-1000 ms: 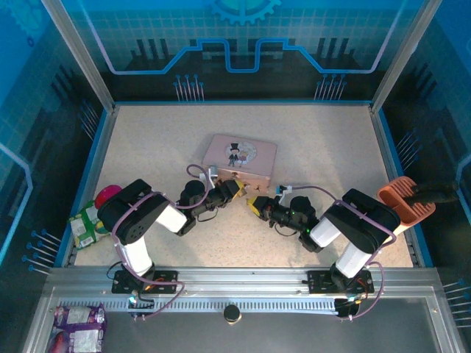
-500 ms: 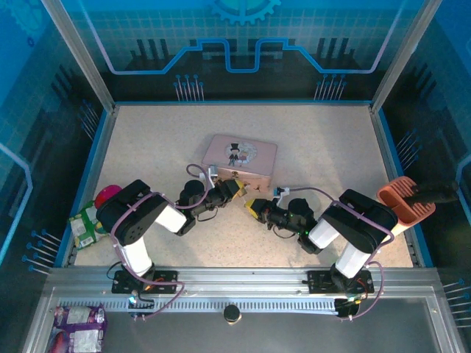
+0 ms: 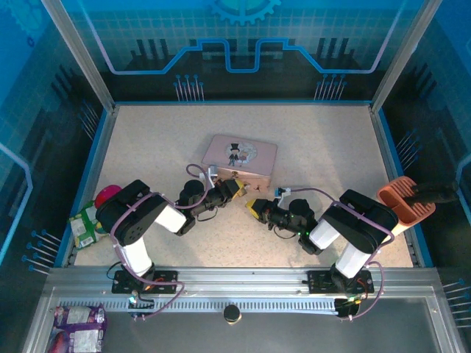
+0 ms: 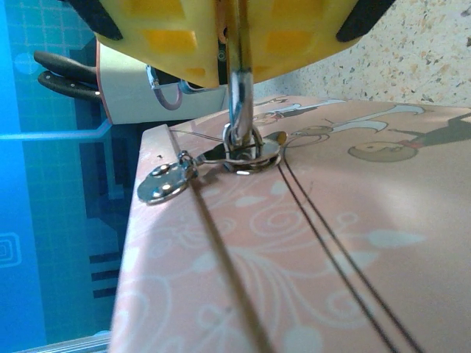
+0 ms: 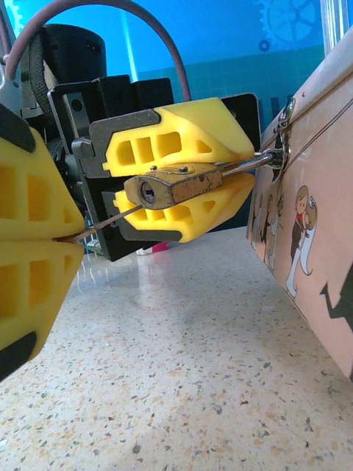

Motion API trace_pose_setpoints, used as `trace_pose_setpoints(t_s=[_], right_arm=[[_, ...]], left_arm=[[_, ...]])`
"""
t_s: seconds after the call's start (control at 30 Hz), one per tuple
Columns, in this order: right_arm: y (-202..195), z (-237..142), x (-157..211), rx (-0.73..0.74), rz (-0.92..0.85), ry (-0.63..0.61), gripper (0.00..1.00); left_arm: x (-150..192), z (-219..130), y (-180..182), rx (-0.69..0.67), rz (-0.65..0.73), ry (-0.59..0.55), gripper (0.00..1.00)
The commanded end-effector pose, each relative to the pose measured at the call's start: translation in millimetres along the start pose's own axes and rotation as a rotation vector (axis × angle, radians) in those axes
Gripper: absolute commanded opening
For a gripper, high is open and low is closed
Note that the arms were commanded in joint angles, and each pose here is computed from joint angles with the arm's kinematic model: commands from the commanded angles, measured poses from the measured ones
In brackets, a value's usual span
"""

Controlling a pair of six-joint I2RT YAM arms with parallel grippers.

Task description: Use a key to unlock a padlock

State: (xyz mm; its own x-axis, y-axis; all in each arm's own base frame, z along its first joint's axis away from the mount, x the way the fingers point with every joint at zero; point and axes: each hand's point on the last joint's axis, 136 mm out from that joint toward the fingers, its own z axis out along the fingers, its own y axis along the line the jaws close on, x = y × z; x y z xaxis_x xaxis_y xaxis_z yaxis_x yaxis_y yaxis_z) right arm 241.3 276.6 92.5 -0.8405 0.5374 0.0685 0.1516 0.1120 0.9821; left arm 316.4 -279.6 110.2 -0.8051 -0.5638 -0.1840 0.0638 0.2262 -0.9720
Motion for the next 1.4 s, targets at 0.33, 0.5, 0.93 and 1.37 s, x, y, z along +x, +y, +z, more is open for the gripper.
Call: trace_pose_setpoints(t_s=[0.33, 0.5, 0.93, 1.37], right_arm=[[21.9, 1.7, -7.2, -0.069, -0.038, -0.022, 0.0], [18.4, 2.2, -6.8, -0.059, -0.032, -0.018, 0.0], [21.8, 1.4, -8.5, -0.069, -0.037, -0.023, 0.0], [16.8, 1.5, -3.5, -0.055, -0.044, -0.02, 0.0]], left_arm=[[2.5, -7.7, -50.0, 0.174, 0.065, 0.029, 0.0], [3.0, -7.8, -54.6, 0.186, 0.075, 0.033, 0.0], [3.0, -10.7, -56.4, 0.19, 0.079, 0.03, 0.0], [2.0, -12.0, -56.7, 0.19, 0.072, 0.025, 0.0]])
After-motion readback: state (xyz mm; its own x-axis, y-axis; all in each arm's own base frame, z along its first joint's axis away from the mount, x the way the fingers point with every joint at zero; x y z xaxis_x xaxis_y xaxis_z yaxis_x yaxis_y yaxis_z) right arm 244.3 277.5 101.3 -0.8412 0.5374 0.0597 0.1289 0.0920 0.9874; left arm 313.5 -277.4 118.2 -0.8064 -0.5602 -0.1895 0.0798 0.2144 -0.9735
